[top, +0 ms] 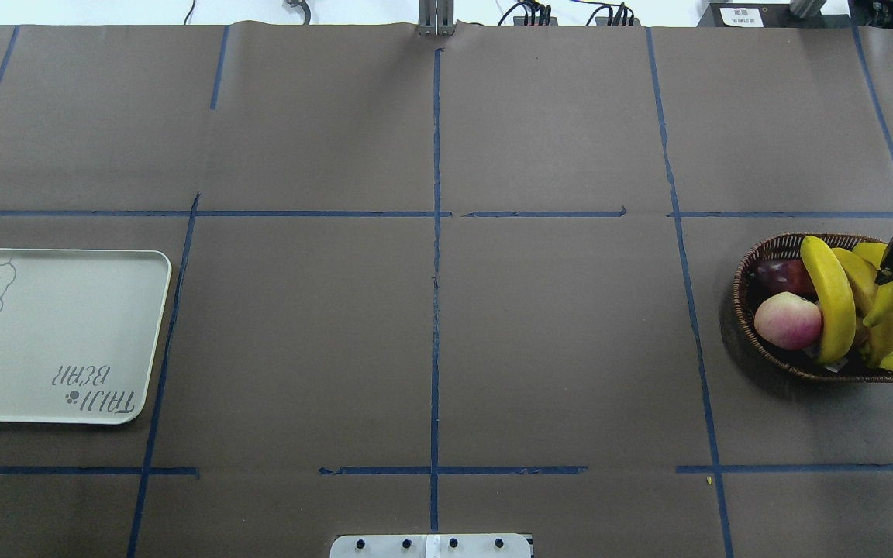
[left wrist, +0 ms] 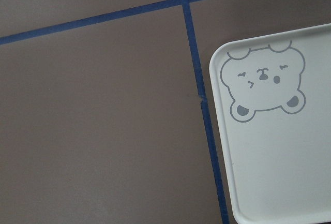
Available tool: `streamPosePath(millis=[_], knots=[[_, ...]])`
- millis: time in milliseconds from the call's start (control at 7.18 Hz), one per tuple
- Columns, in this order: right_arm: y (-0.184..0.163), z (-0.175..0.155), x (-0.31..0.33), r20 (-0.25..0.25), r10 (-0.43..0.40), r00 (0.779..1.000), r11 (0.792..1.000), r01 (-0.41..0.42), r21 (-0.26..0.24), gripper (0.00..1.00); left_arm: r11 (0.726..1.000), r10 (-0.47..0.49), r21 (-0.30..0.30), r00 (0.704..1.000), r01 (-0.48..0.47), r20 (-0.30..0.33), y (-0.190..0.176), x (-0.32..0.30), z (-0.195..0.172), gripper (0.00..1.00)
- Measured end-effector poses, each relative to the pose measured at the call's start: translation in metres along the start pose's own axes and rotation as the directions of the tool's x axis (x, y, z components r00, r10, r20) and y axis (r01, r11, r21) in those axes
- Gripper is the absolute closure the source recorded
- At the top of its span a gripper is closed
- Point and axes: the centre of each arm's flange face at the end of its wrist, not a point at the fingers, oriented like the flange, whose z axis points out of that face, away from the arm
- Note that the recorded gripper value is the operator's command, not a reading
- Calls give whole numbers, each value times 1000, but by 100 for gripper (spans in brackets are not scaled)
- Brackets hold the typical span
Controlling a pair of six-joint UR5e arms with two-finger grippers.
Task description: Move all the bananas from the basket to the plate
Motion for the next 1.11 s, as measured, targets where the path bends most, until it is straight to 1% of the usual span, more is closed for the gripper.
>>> streamPosePath(millis=[139,279,418,557,697,836,975,1115], knots=[[5,-15,-8,25,-27,999,1000,27,14,100,1000,0,0,1000,0,-1,0,0,0,0],[7,-27,-14,45,-76,996,997,74,31,100,1000,1,1,1000,-1,0,-1,1,0,0],[6,-39,-17,58,-163,985,986,160,54,100,1000,5,4,1000,-5,3,-3,2,-2,0],[5,-46,-21,65,-248,967,967,244,72,99,1000,15,11,1000,-15,8,-8,5,-5,0],[4,-51,-27,79,-316,945,947,309,89,100,999,31,24,999,-31,12,-16,12,-12,0],[5,-56,-37,108,-403,909,913,392,113,100,997,63,54,998,-64,19,-32,23,-24,0],[6,-62,-51,147,-472,869,880,456,131,98,988,112,103,993,-115,32,-57,36,-40,0],[8,-70,-70,191,-518,834,855,498,145,96,976,157,149,987,-162,43,-79,48,-54,0]])
